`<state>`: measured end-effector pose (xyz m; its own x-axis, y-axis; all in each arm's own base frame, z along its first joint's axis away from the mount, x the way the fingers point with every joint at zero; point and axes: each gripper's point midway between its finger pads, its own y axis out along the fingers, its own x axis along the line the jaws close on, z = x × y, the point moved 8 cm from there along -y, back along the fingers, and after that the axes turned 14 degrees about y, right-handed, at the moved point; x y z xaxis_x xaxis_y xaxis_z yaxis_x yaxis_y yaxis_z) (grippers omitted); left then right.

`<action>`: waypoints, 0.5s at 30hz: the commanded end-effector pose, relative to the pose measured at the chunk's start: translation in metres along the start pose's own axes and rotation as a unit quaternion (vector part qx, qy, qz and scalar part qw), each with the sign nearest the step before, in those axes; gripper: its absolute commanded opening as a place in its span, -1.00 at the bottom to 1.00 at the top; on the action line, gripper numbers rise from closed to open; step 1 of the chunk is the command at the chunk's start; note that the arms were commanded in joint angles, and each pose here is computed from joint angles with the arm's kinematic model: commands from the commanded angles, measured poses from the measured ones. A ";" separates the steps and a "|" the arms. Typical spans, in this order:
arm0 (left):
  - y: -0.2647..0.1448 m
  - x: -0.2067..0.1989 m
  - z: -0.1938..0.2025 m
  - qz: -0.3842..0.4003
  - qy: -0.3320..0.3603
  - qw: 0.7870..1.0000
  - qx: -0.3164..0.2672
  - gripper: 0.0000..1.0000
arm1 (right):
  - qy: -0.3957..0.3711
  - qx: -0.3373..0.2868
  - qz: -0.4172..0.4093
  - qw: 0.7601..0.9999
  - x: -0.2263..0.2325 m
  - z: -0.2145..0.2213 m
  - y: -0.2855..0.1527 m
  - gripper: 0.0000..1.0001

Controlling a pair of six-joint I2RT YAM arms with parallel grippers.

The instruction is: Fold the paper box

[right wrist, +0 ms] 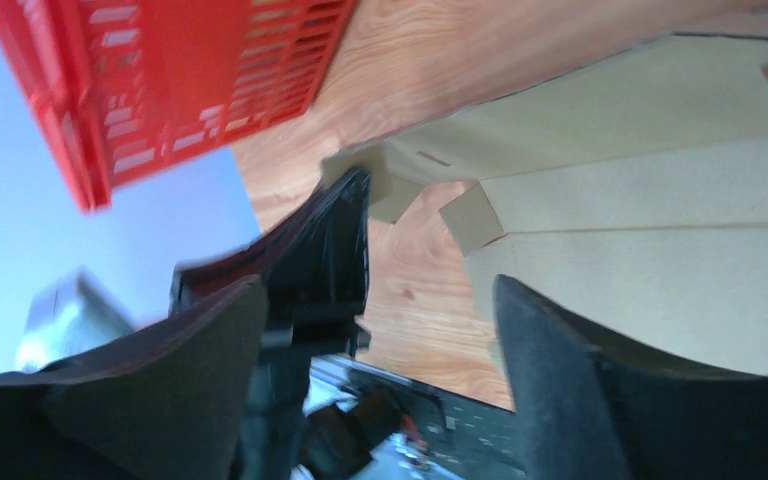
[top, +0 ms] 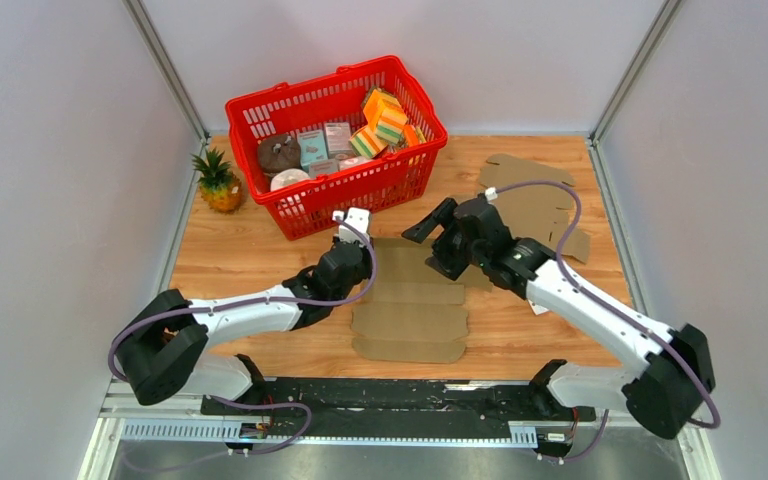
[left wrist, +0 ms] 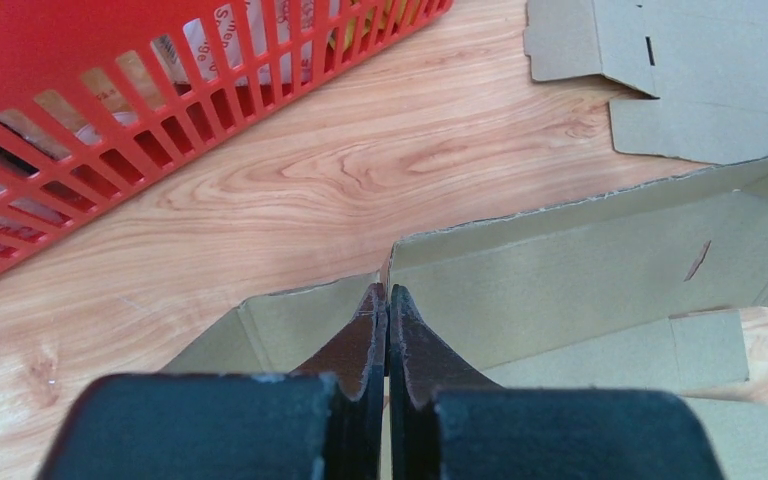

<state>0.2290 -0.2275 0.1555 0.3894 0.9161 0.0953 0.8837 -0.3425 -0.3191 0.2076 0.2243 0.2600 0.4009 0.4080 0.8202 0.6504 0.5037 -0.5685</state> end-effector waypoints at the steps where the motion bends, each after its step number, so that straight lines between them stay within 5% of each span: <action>1: -0.008 0.000 -0.017 -0.018 -0.010 0.998 -0.055 -1.00 | 0.199 -0.023 0.001 0.980 0.018 -0.002 0.030 0.60; 5: -0.009 -0.004 -0.008 -0.010 -0.009 0.998 -0.056 -1.00 | 0.255 -0.025 0.006 0.967 0.009 -0.001 0.049 0.45; 8: -0.011 -0.008 -0.009 -0.012 0.002 0.997 -0.071 -1.00 | 0.273 -0.051 0.020 0.960 0.000 -0.005 0.058 0.15; 15: -0.020 -0.011 -0.010 -0.012 0.019 0.995 -0.093 -1.00 | 0.269 -0.067 0.039 0.960 -0.001 -0.007 0.067 0.08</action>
<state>0.2092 -0.2319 0.1494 0.3976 0.9045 0.1542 0.9030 -0.3560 -0.2404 0.2442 0.2480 0.2126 0.7189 0.0417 0.6938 0.6260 0.3949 -0.6724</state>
